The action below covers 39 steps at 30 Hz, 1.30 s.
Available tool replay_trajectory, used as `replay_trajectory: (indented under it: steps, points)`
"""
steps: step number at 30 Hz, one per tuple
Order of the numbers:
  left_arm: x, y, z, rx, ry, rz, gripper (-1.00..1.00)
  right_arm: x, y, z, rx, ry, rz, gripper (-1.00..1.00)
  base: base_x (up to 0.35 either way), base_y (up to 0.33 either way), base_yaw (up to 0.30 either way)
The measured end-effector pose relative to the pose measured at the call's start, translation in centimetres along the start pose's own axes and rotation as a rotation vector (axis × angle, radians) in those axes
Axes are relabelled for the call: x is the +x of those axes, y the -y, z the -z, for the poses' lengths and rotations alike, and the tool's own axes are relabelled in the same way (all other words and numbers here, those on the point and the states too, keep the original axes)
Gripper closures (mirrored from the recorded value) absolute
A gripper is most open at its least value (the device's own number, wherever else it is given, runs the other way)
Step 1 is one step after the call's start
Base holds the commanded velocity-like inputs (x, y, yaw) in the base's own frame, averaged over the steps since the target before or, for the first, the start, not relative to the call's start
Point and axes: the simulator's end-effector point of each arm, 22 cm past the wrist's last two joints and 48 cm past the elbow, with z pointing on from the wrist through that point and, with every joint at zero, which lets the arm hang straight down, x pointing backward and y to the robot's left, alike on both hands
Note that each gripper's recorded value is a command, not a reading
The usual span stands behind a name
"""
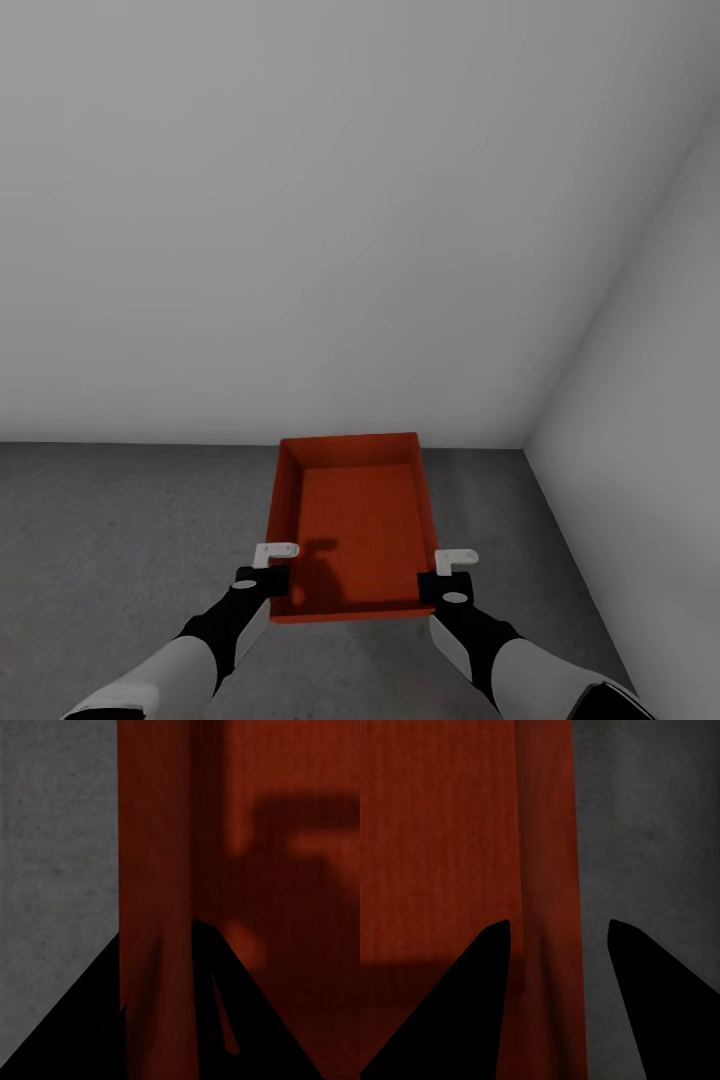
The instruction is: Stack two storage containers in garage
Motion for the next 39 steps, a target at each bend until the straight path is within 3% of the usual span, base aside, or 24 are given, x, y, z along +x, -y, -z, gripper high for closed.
replay_trajectory:
  steps: [39]
  points:
    - [2.8,0.1,-1.2,0.0,-0.048,0.002,1.0,2.6,-0.2,-1.1,-0.002,-0.047,0.01,1.0,0.0,0.0,0.0]
